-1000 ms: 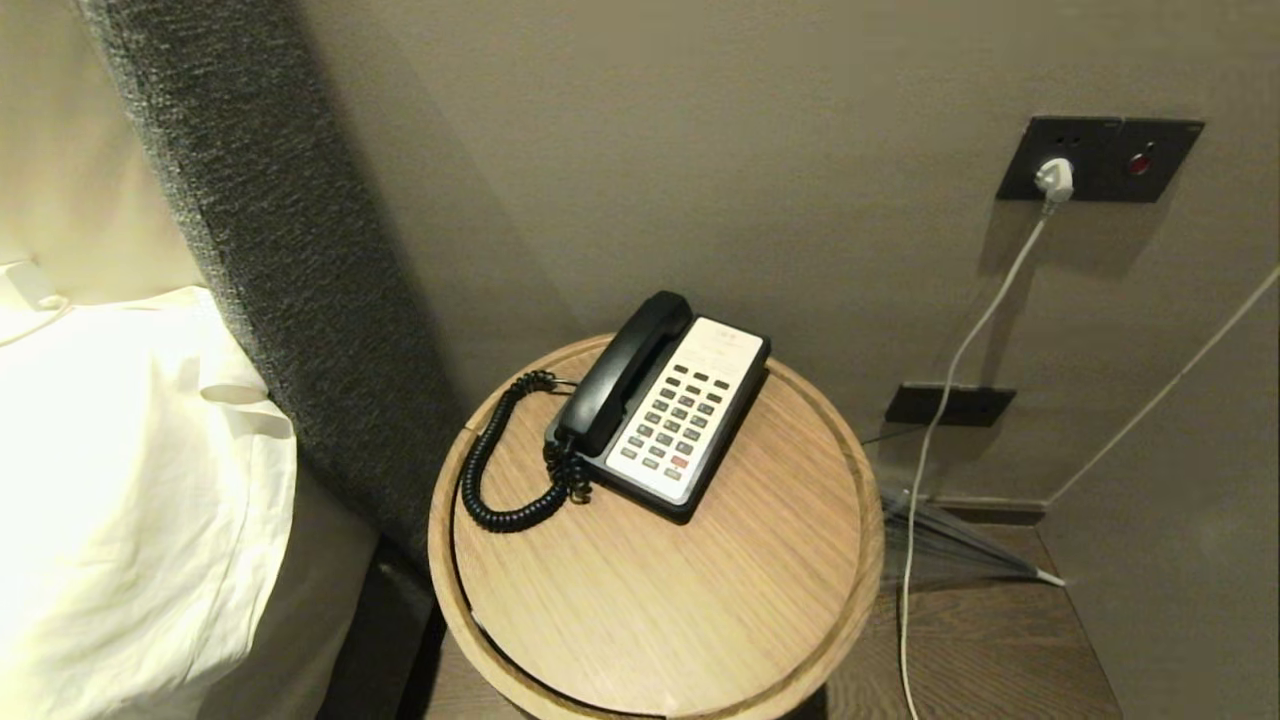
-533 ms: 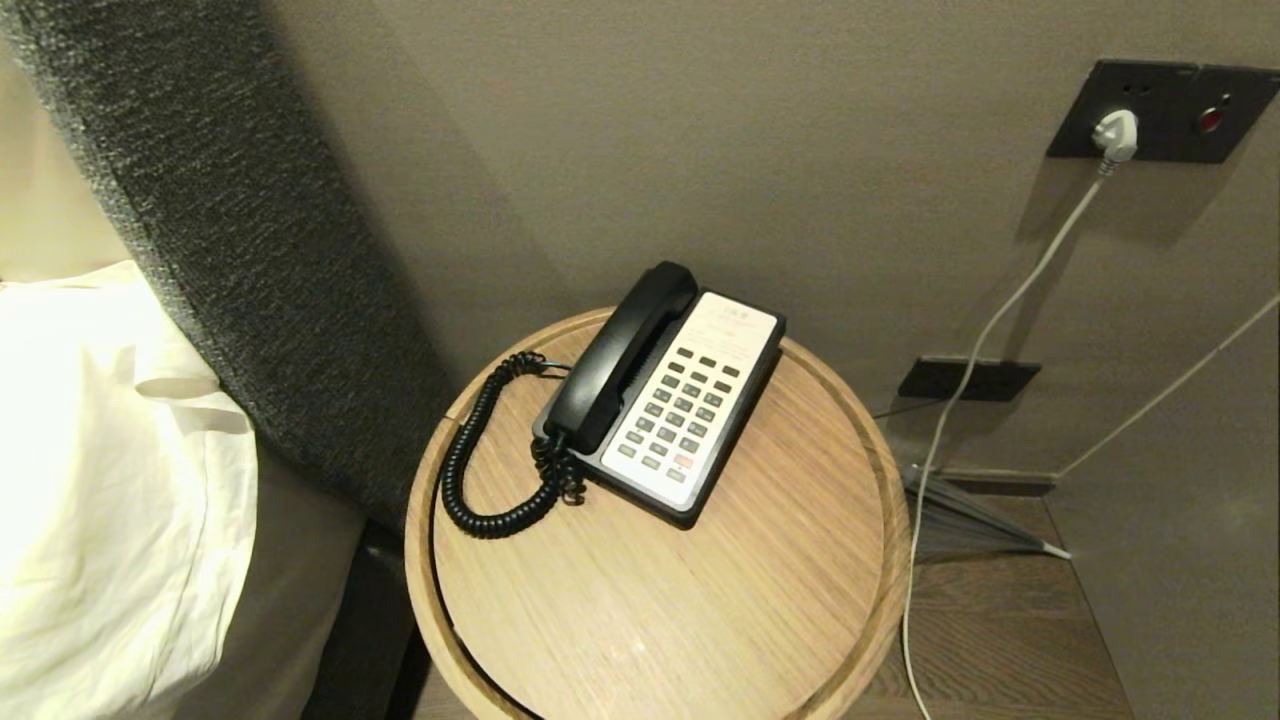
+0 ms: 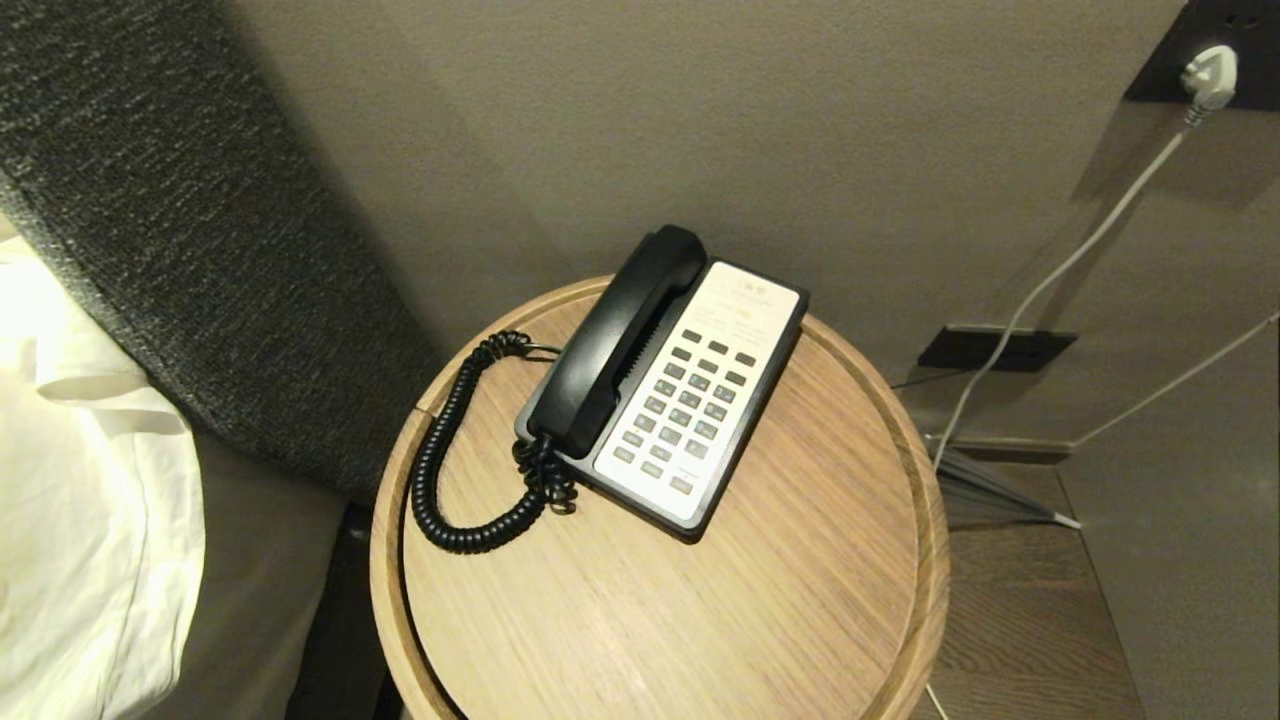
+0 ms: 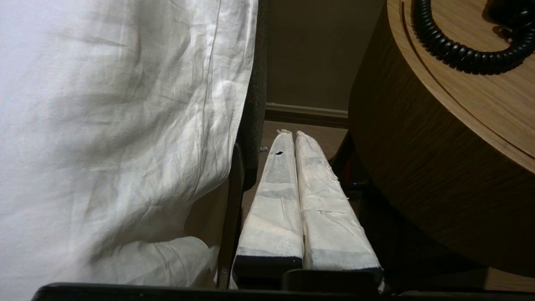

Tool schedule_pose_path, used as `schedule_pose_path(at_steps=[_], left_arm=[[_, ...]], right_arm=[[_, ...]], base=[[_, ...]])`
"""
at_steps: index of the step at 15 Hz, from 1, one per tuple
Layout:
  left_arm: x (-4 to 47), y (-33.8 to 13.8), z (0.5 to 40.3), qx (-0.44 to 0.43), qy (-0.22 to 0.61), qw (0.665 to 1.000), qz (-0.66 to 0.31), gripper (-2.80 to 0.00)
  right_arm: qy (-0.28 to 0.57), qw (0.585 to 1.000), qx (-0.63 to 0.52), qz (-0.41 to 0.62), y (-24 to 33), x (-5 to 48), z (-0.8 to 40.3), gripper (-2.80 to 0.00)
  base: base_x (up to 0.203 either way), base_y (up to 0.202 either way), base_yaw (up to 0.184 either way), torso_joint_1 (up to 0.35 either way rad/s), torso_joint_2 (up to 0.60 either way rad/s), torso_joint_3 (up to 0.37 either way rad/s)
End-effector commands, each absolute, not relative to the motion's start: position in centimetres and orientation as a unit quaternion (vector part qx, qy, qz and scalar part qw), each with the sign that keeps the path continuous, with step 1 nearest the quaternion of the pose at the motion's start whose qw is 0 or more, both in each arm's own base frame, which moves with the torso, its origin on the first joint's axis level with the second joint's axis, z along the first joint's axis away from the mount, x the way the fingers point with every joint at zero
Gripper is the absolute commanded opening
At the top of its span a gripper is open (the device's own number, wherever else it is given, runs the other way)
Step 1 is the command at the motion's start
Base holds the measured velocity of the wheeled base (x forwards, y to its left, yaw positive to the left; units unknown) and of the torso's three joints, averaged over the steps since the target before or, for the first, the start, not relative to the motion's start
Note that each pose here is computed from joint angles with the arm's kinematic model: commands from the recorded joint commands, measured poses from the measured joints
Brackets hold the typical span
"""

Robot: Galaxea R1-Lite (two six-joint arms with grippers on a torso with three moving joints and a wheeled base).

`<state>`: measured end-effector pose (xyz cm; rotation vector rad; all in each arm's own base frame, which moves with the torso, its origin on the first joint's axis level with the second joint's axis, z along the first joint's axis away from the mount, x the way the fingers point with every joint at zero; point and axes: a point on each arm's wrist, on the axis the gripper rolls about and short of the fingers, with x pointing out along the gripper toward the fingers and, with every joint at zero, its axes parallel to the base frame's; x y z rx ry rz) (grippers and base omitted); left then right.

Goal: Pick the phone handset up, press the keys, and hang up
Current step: Pick up the desk phone handset

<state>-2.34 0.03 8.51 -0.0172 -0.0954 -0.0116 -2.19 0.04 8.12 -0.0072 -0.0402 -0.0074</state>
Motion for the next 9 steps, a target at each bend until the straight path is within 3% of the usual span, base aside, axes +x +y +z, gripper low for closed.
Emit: schedule_pose_path(at_steps=[1, 9], left_arm=[[-2.0, 0.0, 7.5, -0.006, -0.029, 1.000, -0.006, -2.80], [-2.3, 0.0, 8.5, 0.001, -0.045, 0.999, -0.005, -2.80]], right_arm=[[-0.010, 1.000, -0.004, -0.003, 0.0, -2.0, 7.5, -2.80], [-0.010, 1.000, -0.004, -0.003, 0.0, -2.0, 7.5, -2.80]], base=[[0.000, 0.000, 0.000, 0.005, 0.01, -0.166], [0.000, 0.000, 0.000, 0.001, 0.00, -0.021]])
